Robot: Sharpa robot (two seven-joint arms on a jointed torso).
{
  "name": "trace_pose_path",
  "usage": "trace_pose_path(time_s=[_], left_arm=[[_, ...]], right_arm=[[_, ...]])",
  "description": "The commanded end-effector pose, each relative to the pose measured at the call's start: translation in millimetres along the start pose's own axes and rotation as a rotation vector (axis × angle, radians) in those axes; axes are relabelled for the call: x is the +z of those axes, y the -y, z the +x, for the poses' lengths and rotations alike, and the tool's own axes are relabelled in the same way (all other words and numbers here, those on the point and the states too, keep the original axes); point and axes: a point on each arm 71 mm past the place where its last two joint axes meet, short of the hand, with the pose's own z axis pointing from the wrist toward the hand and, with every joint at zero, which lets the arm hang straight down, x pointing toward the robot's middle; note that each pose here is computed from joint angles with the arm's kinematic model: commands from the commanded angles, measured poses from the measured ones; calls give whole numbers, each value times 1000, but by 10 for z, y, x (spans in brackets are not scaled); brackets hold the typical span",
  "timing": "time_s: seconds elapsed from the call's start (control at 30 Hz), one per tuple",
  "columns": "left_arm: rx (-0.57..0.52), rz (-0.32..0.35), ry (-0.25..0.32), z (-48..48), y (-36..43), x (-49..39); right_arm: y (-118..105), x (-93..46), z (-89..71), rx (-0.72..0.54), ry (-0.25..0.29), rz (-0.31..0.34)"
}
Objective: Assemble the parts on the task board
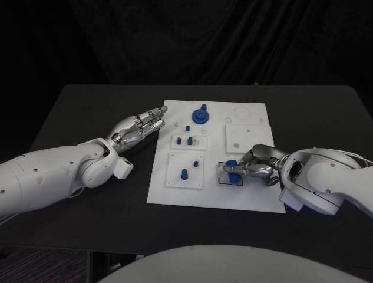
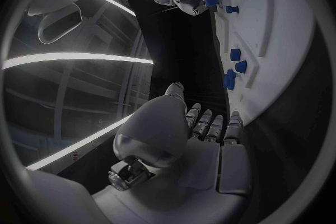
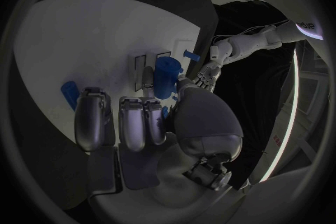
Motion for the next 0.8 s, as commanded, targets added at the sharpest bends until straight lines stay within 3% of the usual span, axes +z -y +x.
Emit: trace_pose_path(time_s=[0.03,0.8], left_arm=[[-12,22,-14,19,10,5],[-17,18,-22,23,1,16]], right_arm=[[1,4,-4,-30,-2,11],[-8,18,13,-58,-21,8]])
